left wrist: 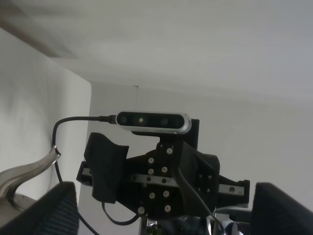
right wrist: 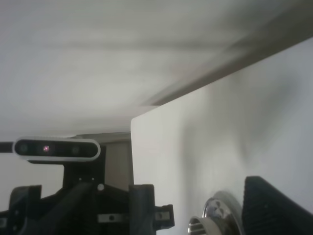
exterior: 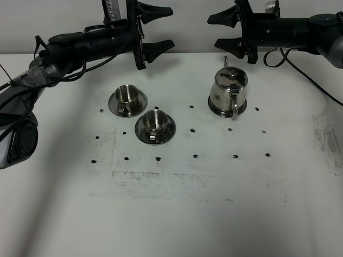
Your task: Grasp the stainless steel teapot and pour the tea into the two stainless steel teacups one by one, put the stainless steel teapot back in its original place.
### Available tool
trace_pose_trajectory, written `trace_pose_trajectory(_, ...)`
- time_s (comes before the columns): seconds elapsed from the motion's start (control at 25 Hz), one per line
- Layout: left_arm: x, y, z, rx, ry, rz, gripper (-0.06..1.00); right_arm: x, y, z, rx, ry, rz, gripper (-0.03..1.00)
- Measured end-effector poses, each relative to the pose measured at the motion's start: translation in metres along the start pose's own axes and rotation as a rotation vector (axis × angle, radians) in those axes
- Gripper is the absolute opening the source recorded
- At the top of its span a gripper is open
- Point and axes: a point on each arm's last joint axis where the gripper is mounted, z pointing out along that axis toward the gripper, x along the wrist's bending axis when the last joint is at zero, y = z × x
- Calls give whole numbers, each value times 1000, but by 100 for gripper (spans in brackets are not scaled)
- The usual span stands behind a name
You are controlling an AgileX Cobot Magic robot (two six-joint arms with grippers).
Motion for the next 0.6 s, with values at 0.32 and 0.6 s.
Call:
trace_pose_trajectory(0.32, 0, 0, 0, 0, 0, 0, 70, 0, 0, 0, 0, 0, 1, 60)
trace_pose_trajectory(0.6, -7, 1, -1, 1, -14, 198, 68, 9, 2, -4, 18, 10, -164, 60)
